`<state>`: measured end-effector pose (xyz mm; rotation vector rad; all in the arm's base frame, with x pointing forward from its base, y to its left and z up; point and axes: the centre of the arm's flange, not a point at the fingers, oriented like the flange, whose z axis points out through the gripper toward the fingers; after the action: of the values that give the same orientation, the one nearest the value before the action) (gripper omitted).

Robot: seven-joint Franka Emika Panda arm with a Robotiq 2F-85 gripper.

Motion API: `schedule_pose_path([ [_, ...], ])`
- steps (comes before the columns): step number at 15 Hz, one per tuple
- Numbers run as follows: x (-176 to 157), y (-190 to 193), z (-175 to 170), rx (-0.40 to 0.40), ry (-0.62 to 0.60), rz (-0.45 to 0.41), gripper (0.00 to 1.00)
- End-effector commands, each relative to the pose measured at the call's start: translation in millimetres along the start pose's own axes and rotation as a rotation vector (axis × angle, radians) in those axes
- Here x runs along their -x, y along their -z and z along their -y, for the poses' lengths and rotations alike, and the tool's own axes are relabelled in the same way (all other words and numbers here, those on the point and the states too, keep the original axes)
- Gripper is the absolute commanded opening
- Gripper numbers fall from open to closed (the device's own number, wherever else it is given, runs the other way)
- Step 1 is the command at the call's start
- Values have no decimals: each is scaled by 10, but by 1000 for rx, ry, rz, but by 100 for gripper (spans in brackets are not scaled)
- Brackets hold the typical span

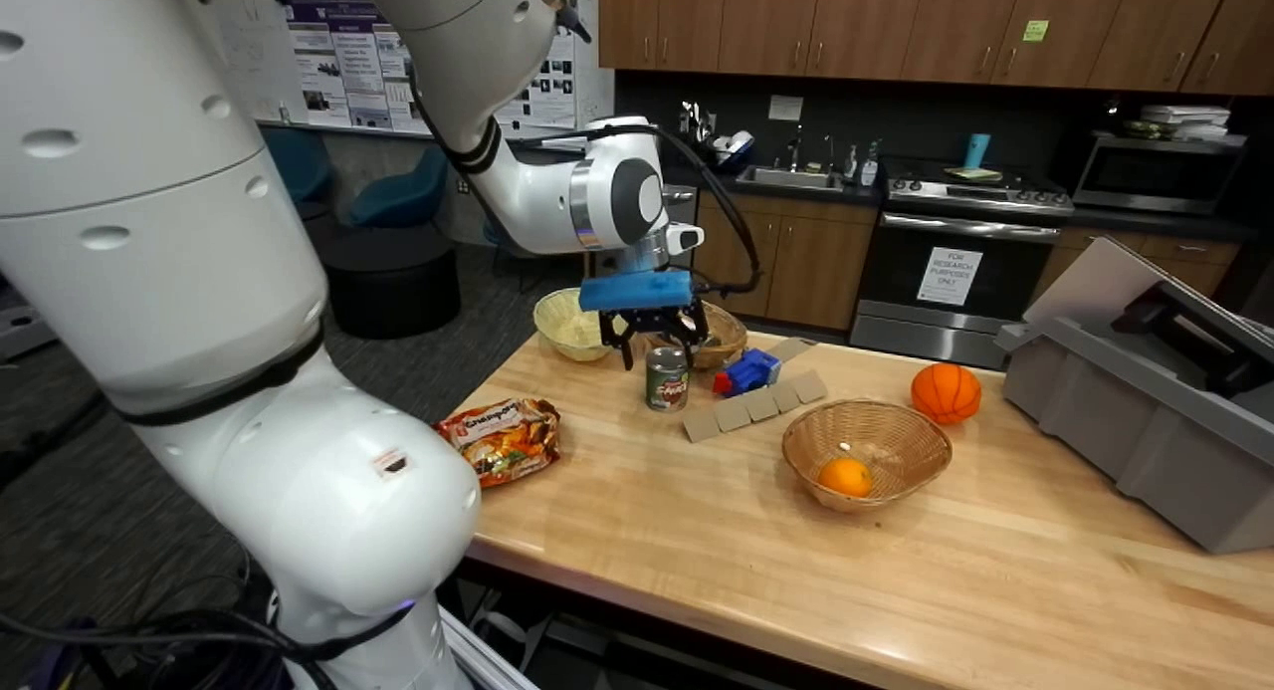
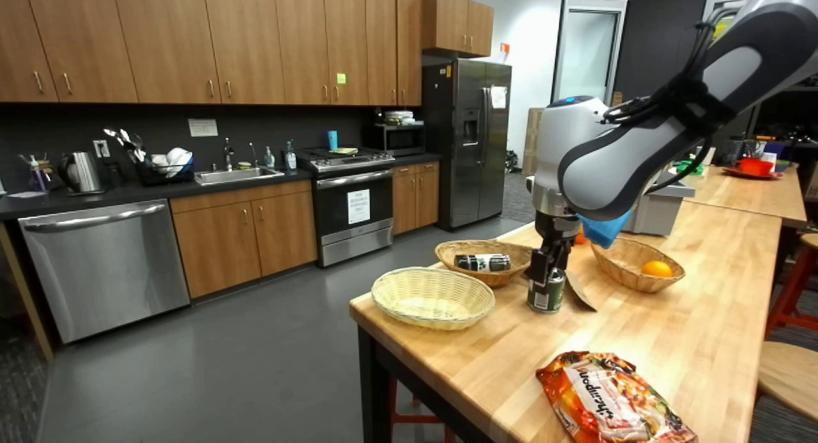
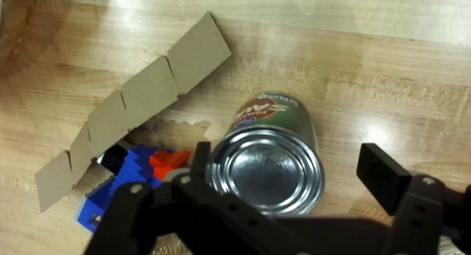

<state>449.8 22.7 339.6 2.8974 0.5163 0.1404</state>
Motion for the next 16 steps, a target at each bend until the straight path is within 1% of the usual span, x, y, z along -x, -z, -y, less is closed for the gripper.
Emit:
schedule_pose_path([
  [1,38,-193,-139,5,-42,-8,100],
  [10,148,-246,-517,53,-88,14,100],
  [14,143,-193,-533,55,-87,2,100],
  [16,83,-167,-493,44,-72,-29,100],
])
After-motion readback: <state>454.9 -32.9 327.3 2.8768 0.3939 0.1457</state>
